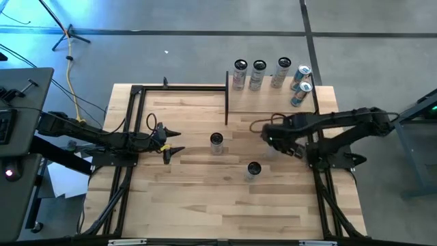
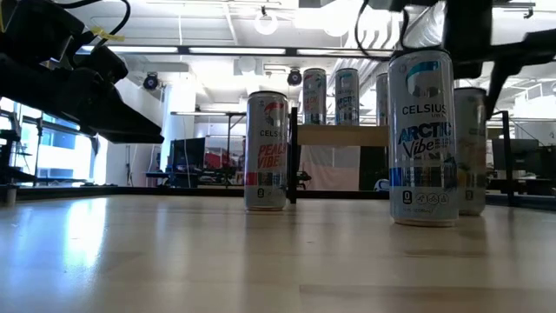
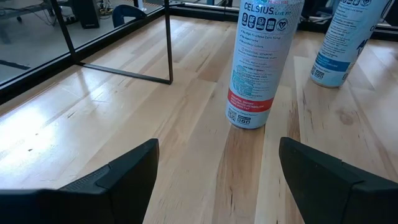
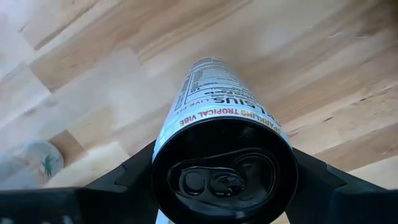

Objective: Place canned beverage on shelf
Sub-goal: Put the white yellow soda can on the shelf aligned with the white yellow soda can

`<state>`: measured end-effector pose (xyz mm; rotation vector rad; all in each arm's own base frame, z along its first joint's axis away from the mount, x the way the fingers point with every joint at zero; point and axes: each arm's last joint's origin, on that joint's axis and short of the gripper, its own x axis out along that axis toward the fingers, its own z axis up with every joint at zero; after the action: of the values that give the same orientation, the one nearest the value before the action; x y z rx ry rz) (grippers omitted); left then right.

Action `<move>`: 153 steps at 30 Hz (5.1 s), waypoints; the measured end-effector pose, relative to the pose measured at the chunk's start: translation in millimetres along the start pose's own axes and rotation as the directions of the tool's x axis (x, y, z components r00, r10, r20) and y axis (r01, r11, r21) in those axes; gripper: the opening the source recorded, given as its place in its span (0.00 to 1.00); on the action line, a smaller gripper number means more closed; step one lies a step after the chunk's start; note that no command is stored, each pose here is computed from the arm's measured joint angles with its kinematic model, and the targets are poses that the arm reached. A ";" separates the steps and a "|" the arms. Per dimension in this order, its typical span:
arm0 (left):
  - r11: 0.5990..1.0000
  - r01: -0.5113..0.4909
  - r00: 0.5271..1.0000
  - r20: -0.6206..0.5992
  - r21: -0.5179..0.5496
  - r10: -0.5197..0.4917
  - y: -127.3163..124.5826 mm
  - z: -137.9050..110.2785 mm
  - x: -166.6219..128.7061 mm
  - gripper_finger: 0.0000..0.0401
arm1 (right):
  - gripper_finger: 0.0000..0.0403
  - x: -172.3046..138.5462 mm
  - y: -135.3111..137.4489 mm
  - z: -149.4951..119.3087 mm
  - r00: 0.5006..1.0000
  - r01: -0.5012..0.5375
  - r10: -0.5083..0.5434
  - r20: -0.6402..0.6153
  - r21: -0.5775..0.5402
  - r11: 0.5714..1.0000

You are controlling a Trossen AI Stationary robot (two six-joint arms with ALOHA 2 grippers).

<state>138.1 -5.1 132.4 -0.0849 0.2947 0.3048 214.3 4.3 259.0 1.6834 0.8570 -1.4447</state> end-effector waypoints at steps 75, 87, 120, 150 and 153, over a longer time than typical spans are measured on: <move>1.000 0.000 1.000 0.000 0.000 0.000 0.0 0.0 0.0 0.76 | 0.76 76.1 -75.6 -30.8 0.563 -0.039 0.650 0.510 -0.769 0.638; 1.000 0.000 1.000 0.000 0.000 0.000 0.0 0.0 0.0 0.76 | 0.76 86.8 -74.1 -26.4 0.481 -0.049 0.712 0.512 -0.795 0.605; 1.000 0.000 1.000 0.000 0.000 0.000 0.0 0.0 0.0 0.76 | 0.60 -31.1 -23.8 -47.5 0.302 -0.002 0.740 0.601 -0.775 0.631; 1.000 0.000 1.000 0.000 -0.001 0.000 0.0 0.0 0.0 0.76 | 0.66 -35.1 22.5 33.3 0.185 -0.002 0.434 0.882 -0.441 0.897; 1.000 0.000 1.000 0.000 0.000 0.000 0.0 0.0 0.0 0.76 | 0.66 -34.9 25.7 35.6 0.189 -0.024 0.425 0.885 -0.428 0.903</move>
<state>138.1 -5.1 132.5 -0.0850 0.2943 0.3049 214.0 -40.0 293.3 0.3043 0.0336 -1.6226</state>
